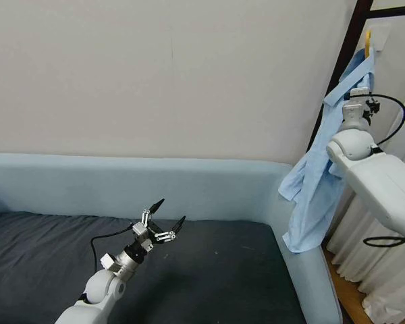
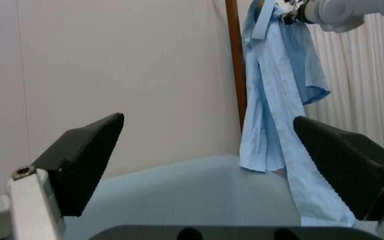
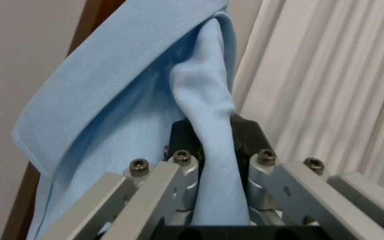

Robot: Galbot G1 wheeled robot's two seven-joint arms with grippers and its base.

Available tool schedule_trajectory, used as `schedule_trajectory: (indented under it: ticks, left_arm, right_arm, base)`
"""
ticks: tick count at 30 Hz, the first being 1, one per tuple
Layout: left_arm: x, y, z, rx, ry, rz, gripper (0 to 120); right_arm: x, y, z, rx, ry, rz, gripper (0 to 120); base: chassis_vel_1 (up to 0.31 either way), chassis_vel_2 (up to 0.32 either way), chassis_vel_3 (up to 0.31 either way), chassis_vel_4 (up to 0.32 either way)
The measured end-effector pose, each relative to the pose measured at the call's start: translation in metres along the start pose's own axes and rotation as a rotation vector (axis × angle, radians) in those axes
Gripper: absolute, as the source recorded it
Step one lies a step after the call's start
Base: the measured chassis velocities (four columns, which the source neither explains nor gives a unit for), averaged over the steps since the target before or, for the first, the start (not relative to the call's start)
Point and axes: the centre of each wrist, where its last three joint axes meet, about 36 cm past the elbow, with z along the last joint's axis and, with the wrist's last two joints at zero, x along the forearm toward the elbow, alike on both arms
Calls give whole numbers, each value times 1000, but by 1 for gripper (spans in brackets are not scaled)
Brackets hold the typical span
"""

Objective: Pick up the clothes from the sofa and hang them on the clothes hanger.

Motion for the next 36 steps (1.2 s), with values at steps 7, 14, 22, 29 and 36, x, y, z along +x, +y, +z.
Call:
schedule_trajectory:
  ticks: [7, 14, 22, 29, 36]
  left_arm:
    - [1, 2, -1, -6, -3, -5, 100]
    - [1, 3, -2, -9, -5, -9, 100]
    - [9, 7, 1, -24, -8, -28, 100]
    - [7, 10, 1, -29, -18, -29, 100]
    - [7, 12, 1, -37, -21, -27, 100]
  right_arm:
    - [-9, 18, -31, -12, -4, 28, 7]
    - [-7, 34, -48, -18, -10, 43, 7]
    - [-36, 41, -90, -93, 74, 109, 7]
    - [-48, 34, -97, -146, 126, 112, 7]
    - [-52, 28, -107, -198, 187, 104, 7]
  base:
    - [0, 0, 0, 0]
    - [0, 0, 0, 0]
    - [0, 0, 0, 0]
    - [0, 0, 0, 0]
    - [0, 0, 0, 0]
